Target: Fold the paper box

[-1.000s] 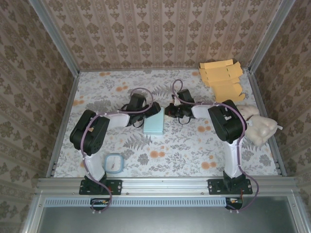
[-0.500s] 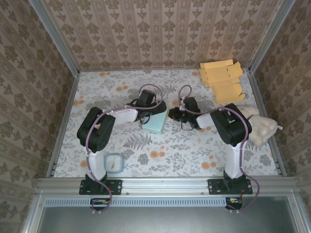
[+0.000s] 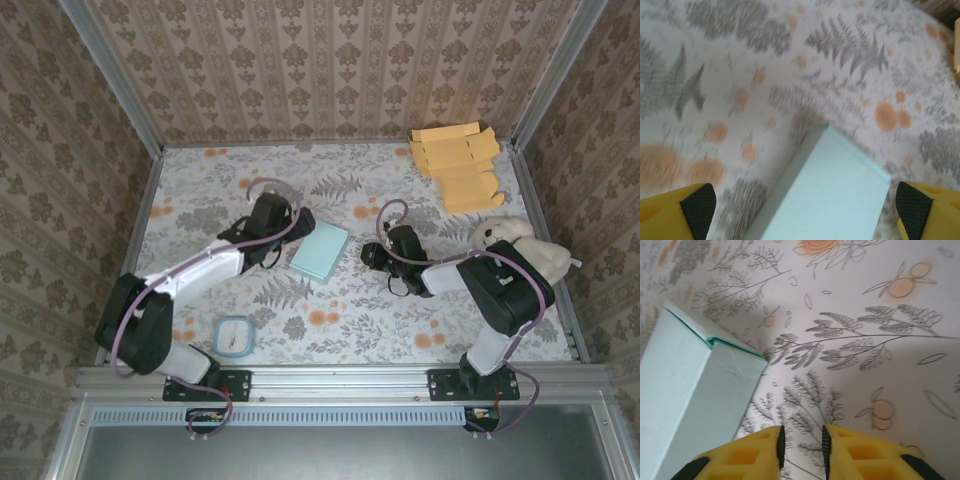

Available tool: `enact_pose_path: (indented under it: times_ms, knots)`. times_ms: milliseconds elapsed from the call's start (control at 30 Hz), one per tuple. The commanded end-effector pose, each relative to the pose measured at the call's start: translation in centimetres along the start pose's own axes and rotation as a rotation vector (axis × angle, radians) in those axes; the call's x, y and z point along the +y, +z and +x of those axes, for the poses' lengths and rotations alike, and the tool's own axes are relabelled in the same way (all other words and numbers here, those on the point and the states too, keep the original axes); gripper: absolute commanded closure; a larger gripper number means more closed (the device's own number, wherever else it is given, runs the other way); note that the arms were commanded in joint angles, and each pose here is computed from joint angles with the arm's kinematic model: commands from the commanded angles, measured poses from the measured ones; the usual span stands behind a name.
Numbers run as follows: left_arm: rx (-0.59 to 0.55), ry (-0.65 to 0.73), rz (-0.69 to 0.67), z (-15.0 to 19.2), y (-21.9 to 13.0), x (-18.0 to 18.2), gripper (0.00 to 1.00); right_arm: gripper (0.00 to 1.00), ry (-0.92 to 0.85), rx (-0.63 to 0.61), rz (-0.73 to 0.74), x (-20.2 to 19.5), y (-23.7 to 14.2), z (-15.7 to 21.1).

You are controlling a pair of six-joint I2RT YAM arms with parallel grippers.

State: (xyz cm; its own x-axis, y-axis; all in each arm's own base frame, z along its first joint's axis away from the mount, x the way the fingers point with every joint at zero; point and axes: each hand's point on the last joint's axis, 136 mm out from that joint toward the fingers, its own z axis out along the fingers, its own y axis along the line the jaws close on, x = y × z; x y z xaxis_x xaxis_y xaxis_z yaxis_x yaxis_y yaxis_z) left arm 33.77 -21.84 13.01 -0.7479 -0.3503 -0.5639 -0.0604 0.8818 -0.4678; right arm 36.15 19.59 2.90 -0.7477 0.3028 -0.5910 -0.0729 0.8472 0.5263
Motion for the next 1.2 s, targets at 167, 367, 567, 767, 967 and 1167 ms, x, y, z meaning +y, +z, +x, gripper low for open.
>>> enact_pose_path:
  times_ms: [167, 367, 567, 767, 967, 1167]
  knots:
    - [0.079, -0.158, -0.045, 7.4, -2.2, 2.4, 0.03, 0.47, -0.194, -0.026, -0.006, 2.6, 0.3, -4.0]
    - [0.079, -0.197, 0.001, 8.9, -1.8, 1.5, 0.03, 0.47, -0.278, 0.014, -0.068, 4.9, 2.3, -5.3]
    - [0.106, -0.2, 0.013, 9.4, 0.0, 0.3, 0.04, 0.46, -0.33, 0.068, -0.096, 5.8, 4.2, -5.4]
    - [0.116, -0.201, 0.03, 9.3, 1.9, -1.2, 0.05, 0.46, -0.343, 0.13, -0.149, 6.5, 5.4, -4.2]
    - [0.06, -0.188, 0.012, 7.0, 3.6, -1.3, 0.06, 0.51, -0.301, 0.167, -0.211, 7.0, 5.1, -2.4]
    - [0.088, -0.184, 0.059, 4.9, 6.2, -2.0, 0.07, 0.57, -0.227, 0.133, -0.295, 8.3, 3.3, -2.3]
